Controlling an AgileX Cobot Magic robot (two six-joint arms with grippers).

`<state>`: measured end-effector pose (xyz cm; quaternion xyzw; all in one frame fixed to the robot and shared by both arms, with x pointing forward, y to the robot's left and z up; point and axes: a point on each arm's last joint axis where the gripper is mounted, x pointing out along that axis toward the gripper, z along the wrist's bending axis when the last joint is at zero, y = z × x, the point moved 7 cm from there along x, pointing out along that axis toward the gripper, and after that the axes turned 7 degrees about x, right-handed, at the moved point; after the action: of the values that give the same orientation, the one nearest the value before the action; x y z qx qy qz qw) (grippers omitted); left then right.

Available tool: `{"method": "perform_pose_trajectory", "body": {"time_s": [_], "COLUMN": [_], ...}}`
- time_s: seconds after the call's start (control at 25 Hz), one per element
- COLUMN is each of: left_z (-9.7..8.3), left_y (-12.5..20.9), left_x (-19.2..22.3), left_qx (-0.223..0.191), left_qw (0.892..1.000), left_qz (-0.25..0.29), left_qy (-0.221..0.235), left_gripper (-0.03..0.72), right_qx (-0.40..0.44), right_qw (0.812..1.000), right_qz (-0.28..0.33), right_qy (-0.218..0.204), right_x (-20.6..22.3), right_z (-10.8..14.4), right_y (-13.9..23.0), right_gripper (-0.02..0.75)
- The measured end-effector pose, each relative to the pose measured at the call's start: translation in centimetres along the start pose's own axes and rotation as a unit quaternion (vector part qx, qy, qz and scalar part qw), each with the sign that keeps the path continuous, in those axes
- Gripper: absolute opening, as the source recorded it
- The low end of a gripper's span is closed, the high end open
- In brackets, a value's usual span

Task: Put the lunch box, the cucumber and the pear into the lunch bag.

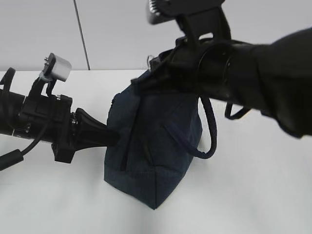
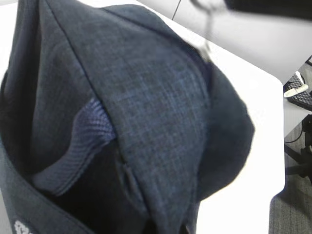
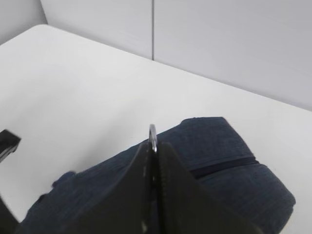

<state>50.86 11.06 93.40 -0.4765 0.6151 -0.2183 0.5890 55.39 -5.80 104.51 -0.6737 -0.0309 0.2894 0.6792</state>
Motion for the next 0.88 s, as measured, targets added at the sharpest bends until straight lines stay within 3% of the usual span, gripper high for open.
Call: {"method": "perform_pose_trajectory", "body": {"time_s": [0.24, 0.4, 0.64, 0.88], "left_z": [0.1, 0.1, 0.1, 0.2], "left_y": [0.0, 0.1, 0.2, 0.3], "left_x": [0.0, 0.0, 0.0, 0.0], "left_qx": [0.001, 0.002, -0.005, -0.011], "left_qw": [1.0, 1.0, 1.0, 1.0], "left_qz": [0.001, 0.003, 0.005, 0.008], "left_qy": [-0.002, -0.001, -0.002, -0.006], "left_gripper": [0.003, 0.003, 0.003, 0.003], "right_qx": [0.066, 0.121, 0.169, 0.221], "right_qw": [0.996, 0.991, 0.981, 0.968], "right_qz": [0.01, 0.035, 0.064, 0.116], "right_qy": [0.05, 0.052, 0.065, 0.037], "right_x": [4.2, 7.6, 11.4, 13.4], "right_z": [-8.1, -12.4, -16.5, -18.9], "right_y": [-1.8, -0.9, 1.8, 6.4], "right_gripper": [0.0, 0.0, 0.0, 0.0]}}
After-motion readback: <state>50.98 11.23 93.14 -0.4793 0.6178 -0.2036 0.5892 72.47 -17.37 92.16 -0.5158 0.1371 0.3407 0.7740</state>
